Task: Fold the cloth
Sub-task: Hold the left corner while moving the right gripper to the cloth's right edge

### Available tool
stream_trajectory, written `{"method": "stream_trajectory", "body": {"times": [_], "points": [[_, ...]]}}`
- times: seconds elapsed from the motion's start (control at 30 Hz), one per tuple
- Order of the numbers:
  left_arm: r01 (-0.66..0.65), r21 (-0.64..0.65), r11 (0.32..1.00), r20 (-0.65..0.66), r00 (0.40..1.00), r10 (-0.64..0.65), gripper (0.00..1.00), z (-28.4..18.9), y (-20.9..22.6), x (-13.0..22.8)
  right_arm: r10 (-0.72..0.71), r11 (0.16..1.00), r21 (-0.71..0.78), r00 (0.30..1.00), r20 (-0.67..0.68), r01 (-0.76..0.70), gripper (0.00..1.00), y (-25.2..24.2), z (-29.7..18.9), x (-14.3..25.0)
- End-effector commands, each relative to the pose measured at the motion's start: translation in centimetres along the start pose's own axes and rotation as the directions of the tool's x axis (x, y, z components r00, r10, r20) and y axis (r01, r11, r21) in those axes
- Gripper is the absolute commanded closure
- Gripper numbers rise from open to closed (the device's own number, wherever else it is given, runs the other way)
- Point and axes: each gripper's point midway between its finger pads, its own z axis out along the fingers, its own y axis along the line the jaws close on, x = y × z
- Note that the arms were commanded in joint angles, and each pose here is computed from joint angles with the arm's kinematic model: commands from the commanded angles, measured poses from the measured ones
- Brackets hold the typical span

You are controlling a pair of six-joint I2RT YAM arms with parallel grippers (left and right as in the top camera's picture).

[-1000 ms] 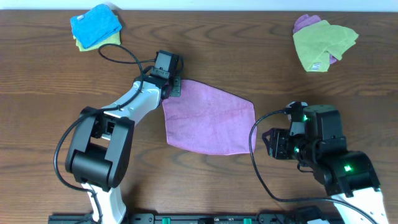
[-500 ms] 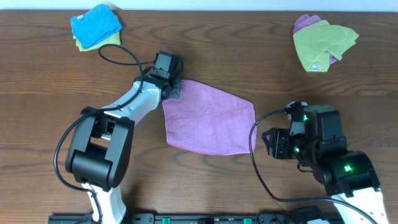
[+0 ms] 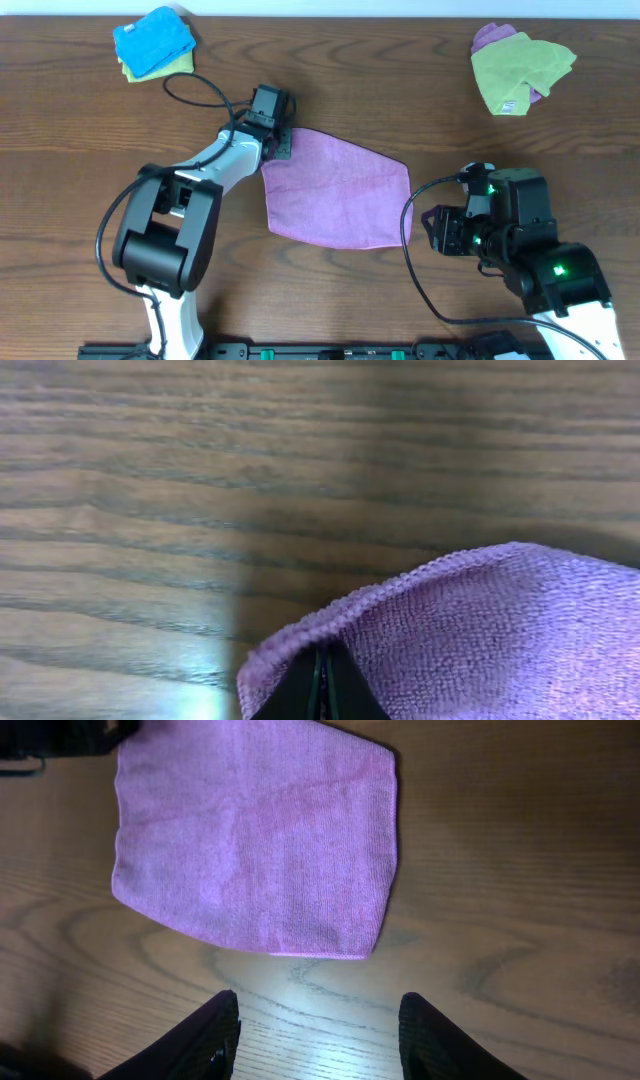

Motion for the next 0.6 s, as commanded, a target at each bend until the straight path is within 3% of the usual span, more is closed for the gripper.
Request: {"method": "stream_trajectory", "body": {"times": [0.0,0.37,0.57], "points": [[-0.021,0.01,1.0,0.018,1.0,0.02,0.94,0.3,-0.3,-0.7,0.02,1.0,0.006,1.0,0.002,-0.02,0.48,-0.2,0.1,0.0],[-0.002,-0.018,1.0,0.045,0.999,0.003,0.95,4.4,1.9,-0.9,0.021,1.0,-0.012,1.0,-0.018,-0.021,0.5,0.1,0.1,0.4],[-0.029,-0.096,0.995,0.06,0.998,0.035,0.94,5.6,4.7,-1.3,0.025,0.999,-0.019,0.999,-0.041,-0.026,0.48,0.2,0.3,0.8]]}}
